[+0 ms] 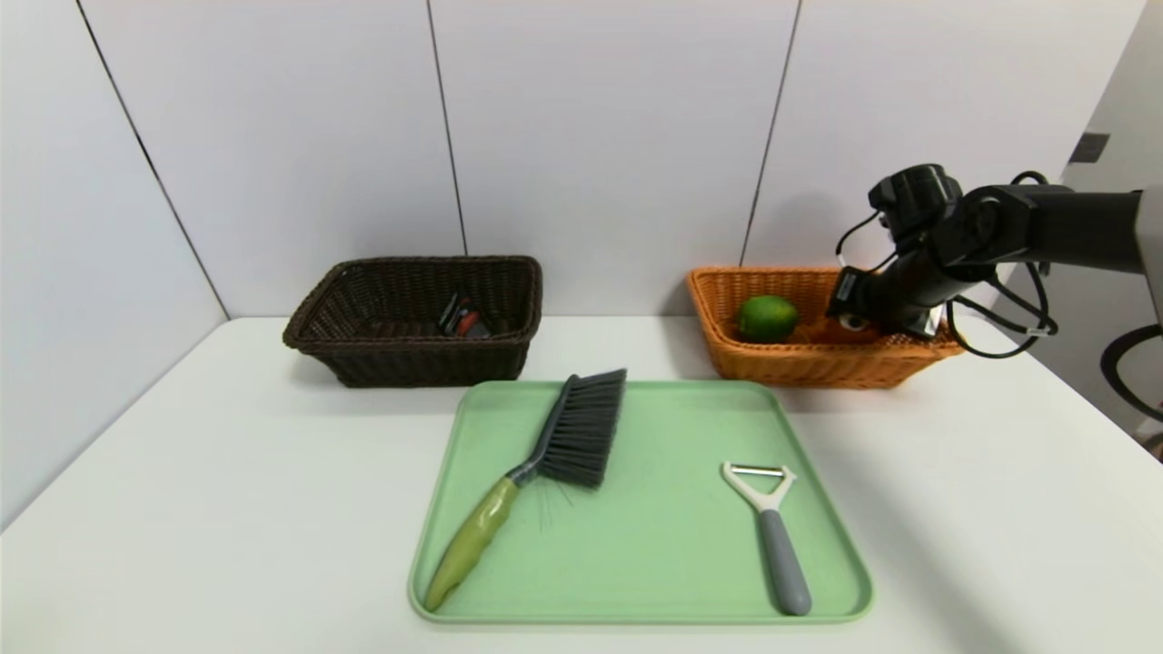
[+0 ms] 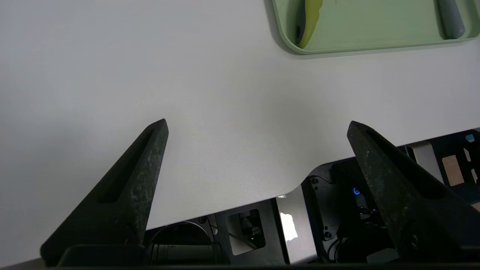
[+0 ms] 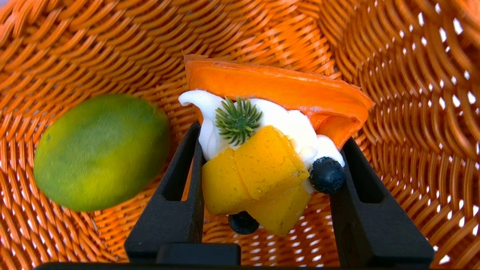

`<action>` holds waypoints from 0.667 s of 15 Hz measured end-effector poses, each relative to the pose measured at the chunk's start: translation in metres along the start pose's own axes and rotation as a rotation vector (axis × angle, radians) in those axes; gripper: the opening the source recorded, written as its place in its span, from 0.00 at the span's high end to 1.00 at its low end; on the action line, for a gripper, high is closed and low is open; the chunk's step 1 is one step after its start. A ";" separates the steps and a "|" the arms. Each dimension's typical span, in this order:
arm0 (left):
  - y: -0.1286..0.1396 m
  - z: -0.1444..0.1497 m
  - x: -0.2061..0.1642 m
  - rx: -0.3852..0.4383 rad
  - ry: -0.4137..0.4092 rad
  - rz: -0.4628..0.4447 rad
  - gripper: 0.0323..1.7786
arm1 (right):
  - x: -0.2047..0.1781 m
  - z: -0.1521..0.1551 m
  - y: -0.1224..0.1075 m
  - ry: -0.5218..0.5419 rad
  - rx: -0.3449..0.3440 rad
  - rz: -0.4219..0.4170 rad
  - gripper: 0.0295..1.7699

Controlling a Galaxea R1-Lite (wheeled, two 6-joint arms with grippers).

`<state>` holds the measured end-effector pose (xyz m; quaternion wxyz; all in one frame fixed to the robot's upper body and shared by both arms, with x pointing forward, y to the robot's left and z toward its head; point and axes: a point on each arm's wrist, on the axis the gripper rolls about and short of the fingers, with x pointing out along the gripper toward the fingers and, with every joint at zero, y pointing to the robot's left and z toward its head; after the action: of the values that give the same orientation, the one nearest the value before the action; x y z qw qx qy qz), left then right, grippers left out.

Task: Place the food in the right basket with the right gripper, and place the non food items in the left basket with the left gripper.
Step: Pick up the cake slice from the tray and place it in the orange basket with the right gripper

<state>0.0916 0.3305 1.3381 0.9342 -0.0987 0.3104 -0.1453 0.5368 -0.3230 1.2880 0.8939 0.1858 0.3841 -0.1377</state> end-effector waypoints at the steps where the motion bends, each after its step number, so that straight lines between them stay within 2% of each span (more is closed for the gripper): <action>1: 0.000 -0.001 -0.001 0.000 -0.003 0.000 0.05 | 0.002 0.000 0.000 -0.004 -0.001 0.002 0.50; 5: 0.000 -0.002 -0.003 0.001 -0.012 -0.001 0.05 | 0.004 -0.001 0.001 -0.002 -0.003 -0.003 0.30; 10: 0.001 -0.007 -0.007 0.006 -0.036 -0.004 0.05 | -0.003 -0.001 0.000 -0.016 -0.010 -0.028 0.18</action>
<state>0.0822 0.3330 1.3364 0.9396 -0.0992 0.2929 -0.1464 0.5344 -0.3222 1.2898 0.8957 0.1748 0.3804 -0.1499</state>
